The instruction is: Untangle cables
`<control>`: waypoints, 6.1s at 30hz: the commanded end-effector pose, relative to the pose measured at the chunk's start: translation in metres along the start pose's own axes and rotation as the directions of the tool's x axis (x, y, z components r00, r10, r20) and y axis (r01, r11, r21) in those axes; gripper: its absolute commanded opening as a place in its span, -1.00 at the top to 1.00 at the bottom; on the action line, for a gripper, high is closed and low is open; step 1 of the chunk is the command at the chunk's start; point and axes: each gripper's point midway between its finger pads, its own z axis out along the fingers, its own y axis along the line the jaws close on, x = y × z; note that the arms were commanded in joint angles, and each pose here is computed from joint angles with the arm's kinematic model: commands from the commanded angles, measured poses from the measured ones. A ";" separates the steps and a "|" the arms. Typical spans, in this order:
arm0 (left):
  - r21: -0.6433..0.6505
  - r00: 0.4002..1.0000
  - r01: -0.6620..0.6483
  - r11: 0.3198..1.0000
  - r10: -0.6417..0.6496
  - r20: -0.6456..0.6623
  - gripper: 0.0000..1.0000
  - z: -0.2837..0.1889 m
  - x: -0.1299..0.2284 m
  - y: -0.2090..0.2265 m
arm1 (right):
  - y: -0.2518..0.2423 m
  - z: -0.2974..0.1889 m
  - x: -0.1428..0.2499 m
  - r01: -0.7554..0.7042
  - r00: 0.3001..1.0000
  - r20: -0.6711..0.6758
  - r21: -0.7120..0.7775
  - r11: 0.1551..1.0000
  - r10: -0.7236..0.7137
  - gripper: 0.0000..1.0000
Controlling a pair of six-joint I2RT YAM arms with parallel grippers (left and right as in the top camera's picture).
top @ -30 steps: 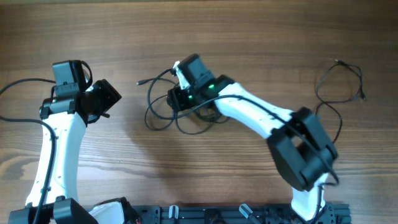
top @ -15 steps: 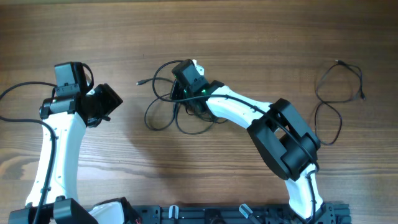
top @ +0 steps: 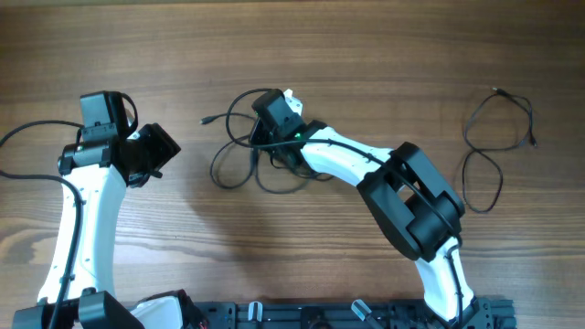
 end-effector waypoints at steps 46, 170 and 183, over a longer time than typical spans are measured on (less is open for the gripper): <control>0.016 1.000 0.012 1.000 -0.012 -0.003 -0.27 -0.003 0.001 -0.002 | -0.129 -0.141 -0.140 0.160 0.985 -0.081 0.084 0.984 -0.153 -0.77; 0.010 1.000 0.013 1.000 -0.013 -0.013 -0.29 -0.003 0.004 0.000 | -0.129 -0.587 -0.326 -0.348 0.300 0.821 0.568 0.746 -0.485 0.91; 0.016 1.000 0.013 1.000 -0.013 -0.015 -0.36 -0.003 0.004 -0.001 | -0.219 -0.436 -0.296 0.003 0.837 0.454 0.553 0.833 -0.305 -0.87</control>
